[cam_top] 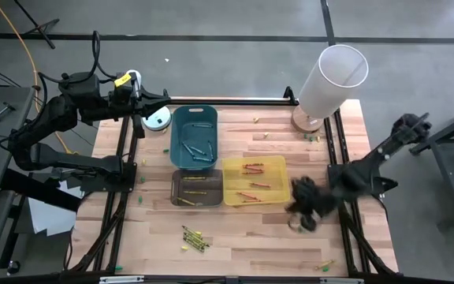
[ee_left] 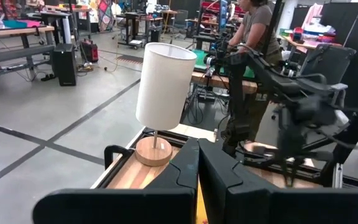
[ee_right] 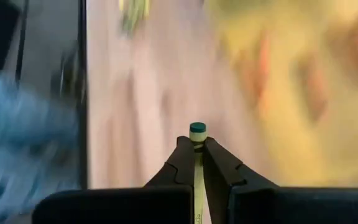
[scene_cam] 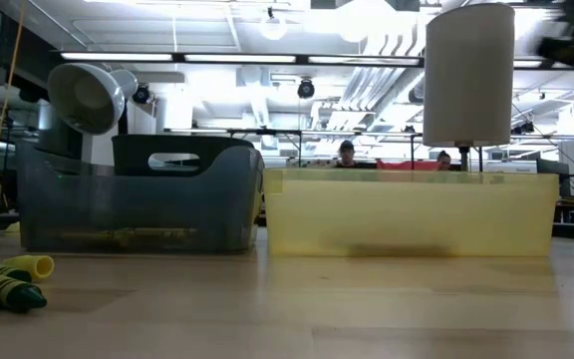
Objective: Sort crayons
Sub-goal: Move the green crayon to the bottom left of the table
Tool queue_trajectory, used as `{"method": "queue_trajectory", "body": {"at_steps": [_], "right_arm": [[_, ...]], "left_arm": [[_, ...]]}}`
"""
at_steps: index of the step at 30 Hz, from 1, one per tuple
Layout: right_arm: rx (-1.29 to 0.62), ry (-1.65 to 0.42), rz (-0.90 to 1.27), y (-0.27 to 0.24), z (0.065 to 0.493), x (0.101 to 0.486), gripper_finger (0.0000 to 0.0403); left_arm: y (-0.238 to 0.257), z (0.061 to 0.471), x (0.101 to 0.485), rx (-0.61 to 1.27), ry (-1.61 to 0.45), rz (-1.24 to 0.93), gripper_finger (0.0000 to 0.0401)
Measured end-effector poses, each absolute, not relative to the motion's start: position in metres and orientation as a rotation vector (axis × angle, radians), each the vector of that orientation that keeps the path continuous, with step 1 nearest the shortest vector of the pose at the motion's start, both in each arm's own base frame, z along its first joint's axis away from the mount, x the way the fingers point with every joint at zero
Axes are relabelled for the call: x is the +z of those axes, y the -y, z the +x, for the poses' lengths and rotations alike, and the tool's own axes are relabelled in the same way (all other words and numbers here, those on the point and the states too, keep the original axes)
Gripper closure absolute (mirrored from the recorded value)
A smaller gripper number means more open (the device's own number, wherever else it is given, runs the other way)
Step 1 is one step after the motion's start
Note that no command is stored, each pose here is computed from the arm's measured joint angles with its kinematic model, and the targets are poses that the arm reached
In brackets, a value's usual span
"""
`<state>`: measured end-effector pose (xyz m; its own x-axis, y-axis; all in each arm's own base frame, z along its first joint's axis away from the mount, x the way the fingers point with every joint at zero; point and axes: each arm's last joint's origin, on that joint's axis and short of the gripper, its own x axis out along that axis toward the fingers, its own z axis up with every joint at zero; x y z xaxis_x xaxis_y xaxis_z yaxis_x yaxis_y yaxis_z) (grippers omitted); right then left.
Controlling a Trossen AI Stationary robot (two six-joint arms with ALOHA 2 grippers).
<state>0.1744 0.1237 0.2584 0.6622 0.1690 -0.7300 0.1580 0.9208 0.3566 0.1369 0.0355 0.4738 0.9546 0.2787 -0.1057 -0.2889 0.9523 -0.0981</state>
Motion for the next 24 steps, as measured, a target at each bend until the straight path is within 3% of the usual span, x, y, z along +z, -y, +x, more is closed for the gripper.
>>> {"method": "queue_trajectory", "body": {"at_steps": [6,12,18,24], "right_arm": [[0.054,-0.58,0.275,-0.075,0.22,0.279,0.0403],[0.191,-0.421,0.225,-0.063,0.261,0.276,0.0403],[0.324,-0.537,0.251,-0.09,0.305,0.274,0.0403],[0.292,-0.661,0.376,-0.128,0.366,0.278,0.0403]], "left_arm": [[-0.035,0.137,0.474,0.289,-0.09,-0.117,0.0401],[-0.035,0.137,0.474,0.292,-0.082,-0.172,0.0401],[-0.035,0.137,0.474,0.29,-0.086,-0.139,0.0401],[-0.035,0.137,0.474,0.287,-0.095,-0.077,0.0401]]}}
